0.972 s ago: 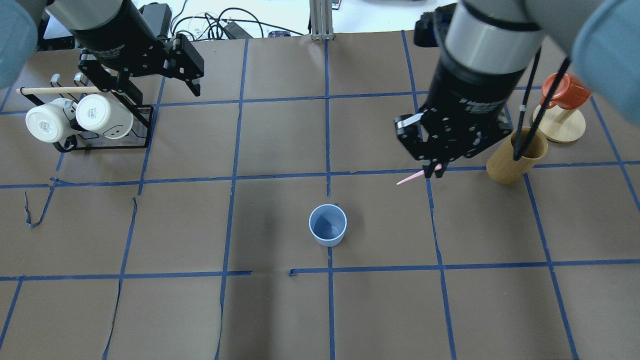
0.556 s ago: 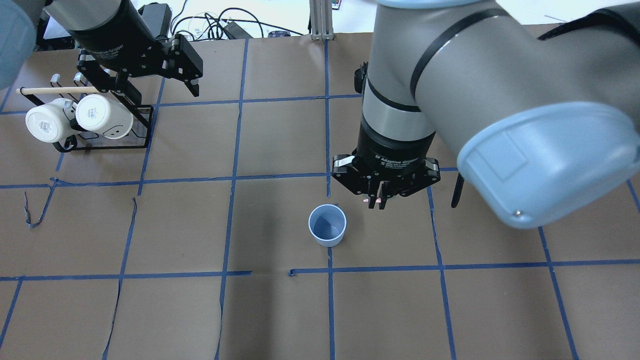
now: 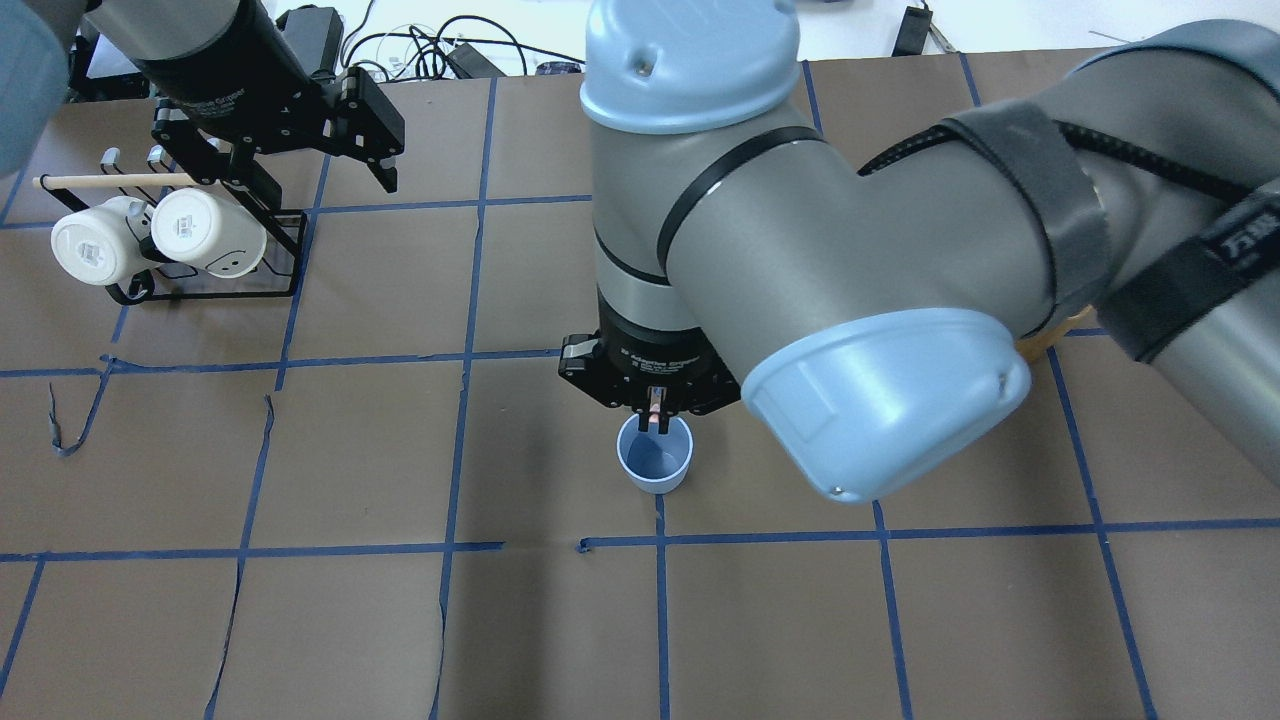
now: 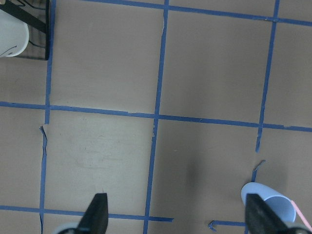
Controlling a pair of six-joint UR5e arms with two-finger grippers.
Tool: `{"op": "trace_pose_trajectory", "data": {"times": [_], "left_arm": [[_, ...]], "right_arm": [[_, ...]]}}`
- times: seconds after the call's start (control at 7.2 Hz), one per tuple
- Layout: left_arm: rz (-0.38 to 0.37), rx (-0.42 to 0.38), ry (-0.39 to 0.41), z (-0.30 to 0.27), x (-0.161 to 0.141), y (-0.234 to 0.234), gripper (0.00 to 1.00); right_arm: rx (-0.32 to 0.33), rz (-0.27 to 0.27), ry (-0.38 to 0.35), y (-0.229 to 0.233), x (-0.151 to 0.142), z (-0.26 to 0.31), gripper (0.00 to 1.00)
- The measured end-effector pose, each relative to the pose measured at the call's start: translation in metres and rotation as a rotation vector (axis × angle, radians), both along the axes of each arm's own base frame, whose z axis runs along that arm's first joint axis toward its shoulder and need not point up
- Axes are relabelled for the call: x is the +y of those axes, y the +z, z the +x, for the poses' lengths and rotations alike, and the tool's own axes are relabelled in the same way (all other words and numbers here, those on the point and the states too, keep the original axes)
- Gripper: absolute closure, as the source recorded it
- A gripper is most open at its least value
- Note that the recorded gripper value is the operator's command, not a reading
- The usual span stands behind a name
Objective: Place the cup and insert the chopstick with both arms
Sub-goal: 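Move the chopstick over the blue cup and lower it inside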
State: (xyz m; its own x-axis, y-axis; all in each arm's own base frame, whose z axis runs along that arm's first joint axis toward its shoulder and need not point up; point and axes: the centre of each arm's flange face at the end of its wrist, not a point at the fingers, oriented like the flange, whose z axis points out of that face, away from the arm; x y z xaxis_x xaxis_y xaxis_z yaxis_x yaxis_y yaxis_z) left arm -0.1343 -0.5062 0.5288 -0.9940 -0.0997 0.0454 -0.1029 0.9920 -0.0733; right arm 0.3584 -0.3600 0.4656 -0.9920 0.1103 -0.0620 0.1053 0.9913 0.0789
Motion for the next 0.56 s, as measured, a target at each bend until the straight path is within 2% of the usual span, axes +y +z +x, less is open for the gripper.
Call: {"op": "trace_pose_trajectory", "data": {"times": [0.56], "left_arm": [[0.003,0.001,0.000,0.000,0.001,-0.002,0.00]], "right_arm": [[0.010,0.052,0.010,-0.023,0.007,0.003,1.00]]}}
